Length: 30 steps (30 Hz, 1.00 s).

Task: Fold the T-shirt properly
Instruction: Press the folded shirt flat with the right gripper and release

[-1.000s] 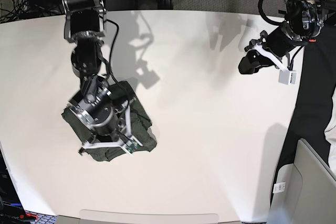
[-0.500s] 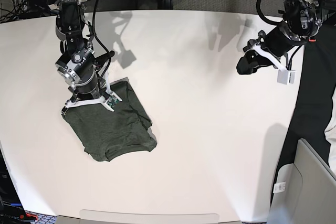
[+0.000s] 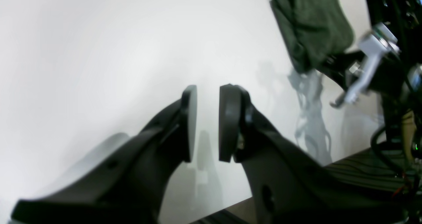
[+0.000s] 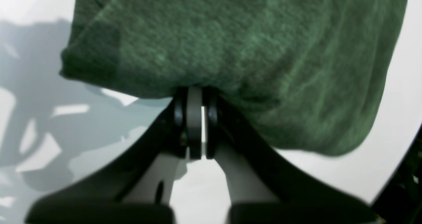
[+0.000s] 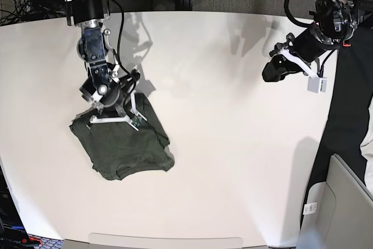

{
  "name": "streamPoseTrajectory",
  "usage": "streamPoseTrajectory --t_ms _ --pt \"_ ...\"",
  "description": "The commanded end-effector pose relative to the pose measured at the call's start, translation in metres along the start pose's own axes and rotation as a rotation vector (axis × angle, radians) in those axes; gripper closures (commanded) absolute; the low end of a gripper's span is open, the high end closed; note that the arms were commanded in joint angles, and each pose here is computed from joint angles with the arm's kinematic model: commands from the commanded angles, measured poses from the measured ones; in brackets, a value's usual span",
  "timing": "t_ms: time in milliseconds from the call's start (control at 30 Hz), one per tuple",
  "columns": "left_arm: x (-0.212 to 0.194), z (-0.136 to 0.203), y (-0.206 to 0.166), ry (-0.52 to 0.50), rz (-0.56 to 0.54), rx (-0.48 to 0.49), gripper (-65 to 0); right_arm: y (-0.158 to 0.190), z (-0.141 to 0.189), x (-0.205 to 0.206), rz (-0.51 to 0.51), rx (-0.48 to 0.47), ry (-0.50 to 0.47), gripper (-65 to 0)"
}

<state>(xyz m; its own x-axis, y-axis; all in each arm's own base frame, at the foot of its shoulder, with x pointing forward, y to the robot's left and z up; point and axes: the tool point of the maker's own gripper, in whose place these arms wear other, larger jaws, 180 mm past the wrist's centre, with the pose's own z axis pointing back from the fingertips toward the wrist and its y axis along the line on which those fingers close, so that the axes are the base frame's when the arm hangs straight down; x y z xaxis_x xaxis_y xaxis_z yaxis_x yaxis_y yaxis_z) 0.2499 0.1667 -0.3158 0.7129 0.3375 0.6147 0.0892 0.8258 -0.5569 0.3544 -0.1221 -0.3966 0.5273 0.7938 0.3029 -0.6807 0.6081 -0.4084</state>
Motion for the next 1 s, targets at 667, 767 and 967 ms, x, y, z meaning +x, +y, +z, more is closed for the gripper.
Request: streamPoseTrajectory --t_ms 667,767,967 --pt "0.012 0.004 -0.005 -0.036 -0.021 -0.017 -11.9 0.002 -0.016 0.053 -0.028 0.078 -0.095 0.0" --pt "0.012 0.004 -0.005 -0.035 -0.025 -0.015 -11.9 0.002 -0.005 0.045 -0.023 0.047 -0.089 0.0" --pt "0.012 0.004 -0.005 -0.036 -0.023 -0.015 -11.9 -0.018 0.017 0.021 0.003 -0.047 -0.056 0.0"
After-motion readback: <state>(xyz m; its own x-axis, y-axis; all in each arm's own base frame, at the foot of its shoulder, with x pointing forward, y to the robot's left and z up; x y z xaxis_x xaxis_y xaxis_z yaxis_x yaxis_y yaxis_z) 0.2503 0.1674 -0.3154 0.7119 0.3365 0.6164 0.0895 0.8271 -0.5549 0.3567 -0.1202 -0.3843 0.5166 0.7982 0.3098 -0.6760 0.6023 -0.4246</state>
